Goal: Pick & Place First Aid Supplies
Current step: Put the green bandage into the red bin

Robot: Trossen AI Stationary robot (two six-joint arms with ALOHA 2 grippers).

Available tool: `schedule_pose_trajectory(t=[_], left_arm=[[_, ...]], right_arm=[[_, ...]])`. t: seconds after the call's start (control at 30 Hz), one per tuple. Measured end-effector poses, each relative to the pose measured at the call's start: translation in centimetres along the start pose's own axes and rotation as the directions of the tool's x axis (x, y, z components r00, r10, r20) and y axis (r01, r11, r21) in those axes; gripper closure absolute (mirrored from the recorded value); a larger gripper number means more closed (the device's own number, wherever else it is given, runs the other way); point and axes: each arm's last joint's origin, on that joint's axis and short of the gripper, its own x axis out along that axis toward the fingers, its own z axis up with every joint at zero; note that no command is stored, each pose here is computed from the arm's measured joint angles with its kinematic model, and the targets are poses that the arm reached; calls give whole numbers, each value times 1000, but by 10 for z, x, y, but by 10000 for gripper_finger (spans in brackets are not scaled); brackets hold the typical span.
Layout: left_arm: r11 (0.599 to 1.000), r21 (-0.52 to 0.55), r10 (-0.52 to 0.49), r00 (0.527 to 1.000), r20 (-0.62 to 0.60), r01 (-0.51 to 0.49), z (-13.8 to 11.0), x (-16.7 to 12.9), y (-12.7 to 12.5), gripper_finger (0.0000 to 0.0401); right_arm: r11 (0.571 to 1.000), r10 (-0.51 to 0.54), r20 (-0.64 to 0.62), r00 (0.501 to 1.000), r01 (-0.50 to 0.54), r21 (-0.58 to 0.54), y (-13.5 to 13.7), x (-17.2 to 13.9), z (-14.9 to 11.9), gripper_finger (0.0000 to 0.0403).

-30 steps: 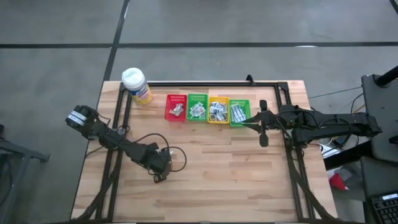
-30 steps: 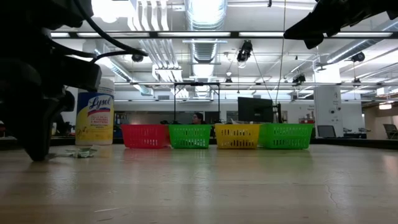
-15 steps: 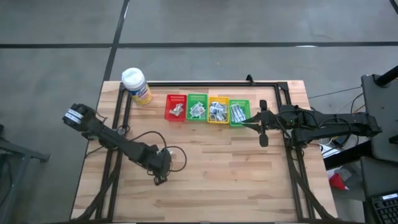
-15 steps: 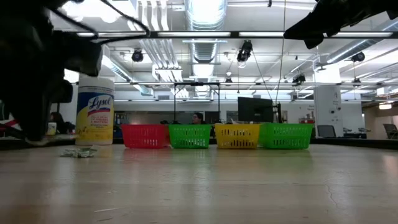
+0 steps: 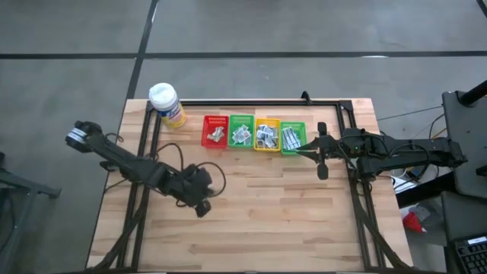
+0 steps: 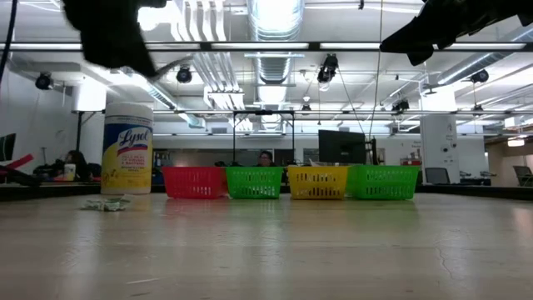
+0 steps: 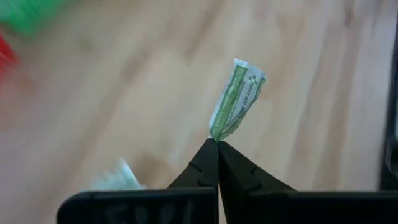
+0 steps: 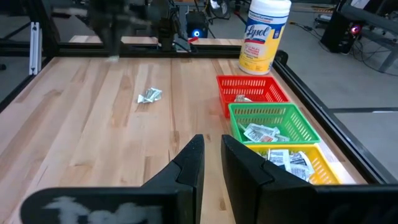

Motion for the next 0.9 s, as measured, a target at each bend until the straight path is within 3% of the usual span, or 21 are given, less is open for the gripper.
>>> schedule_pose_trajectory(t=[0.23, 0.47, 0.9], left_arm=[[980, 69, 169, 969, 182, -184, 35, -19, 7, 401], [915, 124, 345, 903, 254, -384, 72, -23, 27, 401], [786, -40, 613, 772, 168, -616, 120, 5, 104, 401]], right_arm=[[1000, 0, 0, 1000, 0, 1, 0, 0, 0, 351], [1000, 0, 0, 1000, 0, 0, 0, 0, 0, 351], [1000, 0, 0, 1000, 0, 0, 0, 0, 0, 351]])
